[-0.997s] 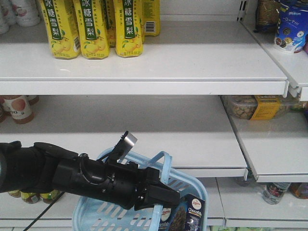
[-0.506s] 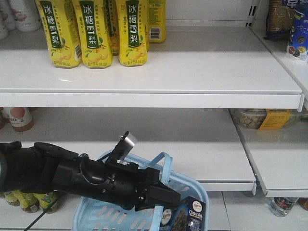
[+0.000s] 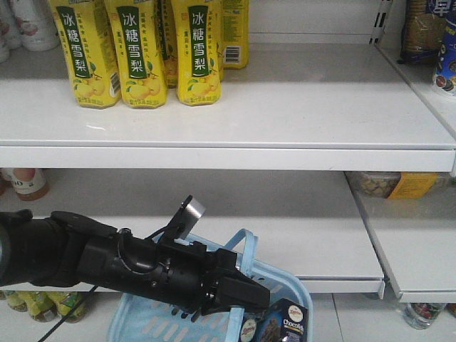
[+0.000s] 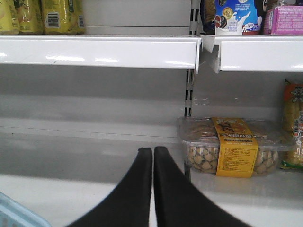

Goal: Left arm holds basket, right arm returns cookies

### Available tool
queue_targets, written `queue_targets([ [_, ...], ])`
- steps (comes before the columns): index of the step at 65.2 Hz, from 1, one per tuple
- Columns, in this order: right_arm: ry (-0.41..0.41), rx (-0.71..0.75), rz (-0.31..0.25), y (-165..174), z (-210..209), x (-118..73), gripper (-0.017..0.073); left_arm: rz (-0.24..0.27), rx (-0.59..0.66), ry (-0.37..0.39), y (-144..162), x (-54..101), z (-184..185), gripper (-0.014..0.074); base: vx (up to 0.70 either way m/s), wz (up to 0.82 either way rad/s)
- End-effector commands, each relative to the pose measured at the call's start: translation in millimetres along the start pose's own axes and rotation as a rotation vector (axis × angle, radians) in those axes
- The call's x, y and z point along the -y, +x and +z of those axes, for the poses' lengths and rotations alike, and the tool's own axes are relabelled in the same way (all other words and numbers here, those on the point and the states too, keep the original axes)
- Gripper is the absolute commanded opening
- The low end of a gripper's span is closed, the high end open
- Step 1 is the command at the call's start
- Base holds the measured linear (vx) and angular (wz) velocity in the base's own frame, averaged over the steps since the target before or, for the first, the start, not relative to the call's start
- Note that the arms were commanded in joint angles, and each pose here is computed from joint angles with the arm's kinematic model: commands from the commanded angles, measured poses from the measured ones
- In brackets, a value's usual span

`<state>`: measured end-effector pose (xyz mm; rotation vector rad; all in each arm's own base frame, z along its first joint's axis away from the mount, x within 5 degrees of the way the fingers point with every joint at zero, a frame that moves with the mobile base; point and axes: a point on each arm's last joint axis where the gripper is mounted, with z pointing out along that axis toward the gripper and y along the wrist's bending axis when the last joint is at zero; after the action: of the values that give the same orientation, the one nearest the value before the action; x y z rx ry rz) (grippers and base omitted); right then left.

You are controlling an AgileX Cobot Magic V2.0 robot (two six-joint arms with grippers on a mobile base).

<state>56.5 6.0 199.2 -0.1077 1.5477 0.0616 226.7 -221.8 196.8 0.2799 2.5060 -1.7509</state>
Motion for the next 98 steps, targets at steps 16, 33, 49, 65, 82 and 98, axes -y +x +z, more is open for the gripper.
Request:
queue_targets([
  [16, -0.004, 0.083, -0.007, -8, -1, -0.4, -0.0008, 0.049, 0.039, 0.101, -4, 26.2, -6, -0.0006, 0.0, 0.0],
  [33, -0.004, 0.083, -0.007, -8, -1, -0.4, -0.0008, 0.049, 0.039, 0.101, -4, 26.2, -6, -0.0006, 0.0, 0.0],
  [49, -0.004, 0.083, -0.007, -8, -1, -0.4, -0.0008, 0.049, 0.039, 0.101, -4, 26.3, -6, -0.0006, 0.0, 0.0],
  [65, -0.004, 0.083, -0.007, -8, -1, -0.4, -0.0008, 0.049, 0.039, 0.101, -4, 26.3, -6, -0.0006, 0.0, 0.0],
  [82, -0.008, 0.207, -0.073, -19, -3, -1.4, -0.0008, 0.049, 0.039, 0.101, -4, 26.3, -6, -0.0006, 0.0, 0.0],
  [98, -0.009, 0.186, 0.116, -52, -2, 1.2, -0.0008, 0.049, 0.039, 0.101, -4, 26.2, -6, -0.0006, 0.0, 0.0],
])
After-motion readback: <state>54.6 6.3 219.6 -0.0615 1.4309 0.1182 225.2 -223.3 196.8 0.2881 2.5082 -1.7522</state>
